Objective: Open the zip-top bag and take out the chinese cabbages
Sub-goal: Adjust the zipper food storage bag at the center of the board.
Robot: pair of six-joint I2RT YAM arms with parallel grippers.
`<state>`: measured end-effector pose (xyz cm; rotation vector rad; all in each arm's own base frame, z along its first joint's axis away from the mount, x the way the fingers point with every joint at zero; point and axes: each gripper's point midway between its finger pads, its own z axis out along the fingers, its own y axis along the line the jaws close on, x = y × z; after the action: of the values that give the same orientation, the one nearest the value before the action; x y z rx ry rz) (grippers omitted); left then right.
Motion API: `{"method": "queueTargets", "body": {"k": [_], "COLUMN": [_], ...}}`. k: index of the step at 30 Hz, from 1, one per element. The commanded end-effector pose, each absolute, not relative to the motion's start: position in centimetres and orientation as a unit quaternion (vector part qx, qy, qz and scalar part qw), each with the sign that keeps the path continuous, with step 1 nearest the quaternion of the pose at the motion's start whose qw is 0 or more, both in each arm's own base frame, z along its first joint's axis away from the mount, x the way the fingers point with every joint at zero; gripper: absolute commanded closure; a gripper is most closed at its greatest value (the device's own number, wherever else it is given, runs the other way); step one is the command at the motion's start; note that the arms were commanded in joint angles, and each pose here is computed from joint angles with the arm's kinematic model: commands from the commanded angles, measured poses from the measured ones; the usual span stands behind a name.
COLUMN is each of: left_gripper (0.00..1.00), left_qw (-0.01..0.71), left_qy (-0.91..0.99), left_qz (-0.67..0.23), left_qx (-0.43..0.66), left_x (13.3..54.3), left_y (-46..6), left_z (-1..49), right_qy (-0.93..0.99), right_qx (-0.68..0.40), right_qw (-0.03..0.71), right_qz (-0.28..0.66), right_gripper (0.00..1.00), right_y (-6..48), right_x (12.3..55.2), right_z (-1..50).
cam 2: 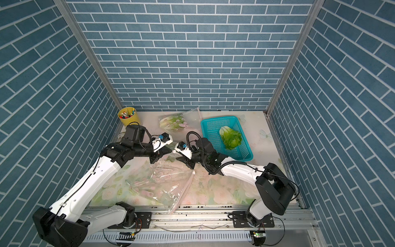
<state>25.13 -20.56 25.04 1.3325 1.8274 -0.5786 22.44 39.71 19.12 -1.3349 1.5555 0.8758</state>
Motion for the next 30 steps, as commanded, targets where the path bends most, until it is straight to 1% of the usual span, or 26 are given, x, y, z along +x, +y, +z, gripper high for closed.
{"method": "queueTargets", "body": {"k": [1,4,8,10,14,16,20,23,28,30], "left_gripper": [1.0,1.0,1.0,1.0,1.0,1.0,1.0,1.0,1.0,1.0], "left_qw": [0.393,0.393,0.401,0.407,0.406,0.404,0.404,0.405,0.404,0.403], "left_qy": [0.719,0.721,0.719,0.718,0.721,0.721,0.72,0.72,0.72,0.72], "left_qz": [-0.238,-0.238,-0.253,-0.26,-0.266,-0.267,-0.268,-0.267,-0.269,-0.268], "left_qx": [0.521,0.518,0.508,0.501,0.494,0.495,0.496,0.496,0.496,0.497], "left_x": [24.6,24.3,23.6,23.4,22.8,22.6,22.2,22.1,22.1,22.2], "left_y": [-20.5,-20.3,-20.4,-20.5,-20.3,-20.3,-20.2,-20.1,-20.2,-20.2], "left_z": [24.6,24.1,23.6,23.4,23.0,23.0,22.9,22.9,22.7,22.6], "right_qy": [0.621,0.608,0.579,0.575,0.571,0.569,0.565,0.559,0.555,0.555], "right_qx": [-0.535,-0.542,-0.563,-0.564,-0.561,-0.561,-0.56,-0.564,-0.568,-0.569], "right_qw": [0.457,0.475,0.47,0.467,0.463,0.459,0.451,0.445,0.441,0.438], "right_qz": [0.344,0.334,0.356,0.365,0.38,0.389,0.404,0.412,0.418,0.421], "right_gripper": [0.55,0.51,0.53,0.58,0.74,0.77,0.76,0.72,0.7,0.67], "right_y": [39.7,39.3,39.4,39.6,40.1,40.4,40.7,40.8,40.9,40.9], "right_x": [23.0,22.9,21.5,21.3,21.2,21.0,20.7,20.3,20.0,20.0], "right_z": [20.0,21.0,22.5,22.8,22.9,22.9,23.1,23.4,23.6,23.7]}}
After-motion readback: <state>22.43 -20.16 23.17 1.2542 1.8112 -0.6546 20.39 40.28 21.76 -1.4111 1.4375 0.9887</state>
